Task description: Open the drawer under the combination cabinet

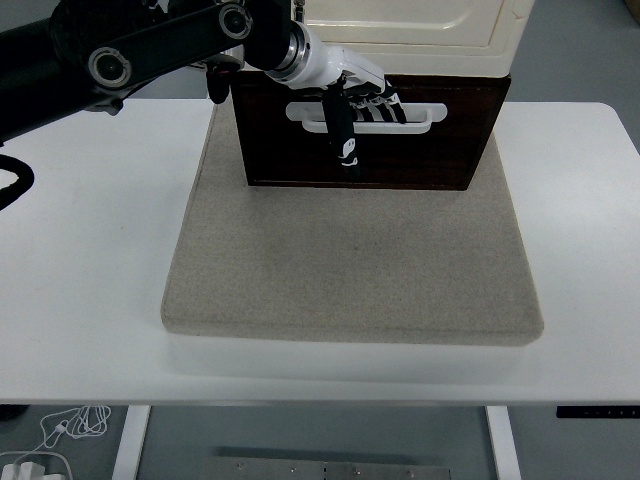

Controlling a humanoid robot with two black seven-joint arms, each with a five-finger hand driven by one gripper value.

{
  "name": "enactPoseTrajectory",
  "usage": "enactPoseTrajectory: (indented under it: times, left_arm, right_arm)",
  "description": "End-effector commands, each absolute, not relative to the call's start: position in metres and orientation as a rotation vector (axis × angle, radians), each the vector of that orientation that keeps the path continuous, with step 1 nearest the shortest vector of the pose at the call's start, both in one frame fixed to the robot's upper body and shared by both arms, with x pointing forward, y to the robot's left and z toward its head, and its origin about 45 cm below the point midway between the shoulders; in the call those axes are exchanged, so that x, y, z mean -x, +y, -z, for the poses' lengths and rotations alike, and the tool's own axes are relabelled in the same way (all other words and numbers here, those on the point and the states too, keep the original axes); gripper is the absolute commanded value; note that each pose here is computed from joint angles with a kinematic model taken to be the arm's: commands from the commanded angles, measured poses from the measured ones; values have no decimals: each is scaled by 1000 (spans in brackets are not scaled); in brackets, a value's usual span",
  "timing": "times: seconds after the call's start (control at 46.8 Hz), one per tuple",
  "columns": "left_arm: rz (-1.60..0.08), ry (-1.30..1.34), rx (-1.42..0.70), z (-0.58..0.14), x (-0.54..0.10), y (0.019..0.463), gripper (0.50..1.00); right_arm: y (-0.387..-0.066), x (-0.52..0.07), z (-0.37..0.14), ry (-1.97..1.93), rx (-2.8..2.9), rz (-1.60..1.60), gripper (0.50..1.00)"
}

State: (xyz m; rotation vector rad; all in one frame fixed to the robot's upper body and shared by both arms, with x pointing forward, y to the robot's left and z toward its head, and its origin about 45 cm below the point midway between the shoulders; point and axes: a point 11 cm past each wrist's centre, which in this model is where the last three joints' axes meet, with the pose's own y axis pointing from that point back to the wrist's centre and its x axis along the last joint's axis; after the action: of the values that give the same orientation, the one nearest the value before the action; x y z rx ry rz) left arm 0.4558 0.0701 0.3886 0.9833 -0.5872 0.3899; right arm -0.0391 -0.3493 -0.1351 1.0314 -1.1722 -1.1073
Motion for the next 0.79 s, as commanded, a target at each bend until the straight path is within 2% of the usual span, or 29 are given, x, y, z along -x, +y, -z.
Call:
enactPoseTrajectory:
  times: [0.0,0.769]
  left_arm:
    - [-390,-587,-982,-389,-456,70,977]
    - [-364,-575,-968,-391,-452,67,984]
  right_arm:
    - [-349,39,135,-1172,-1031,1107,928]
    - [-349,39,135,-1172,-1031,1107,928]
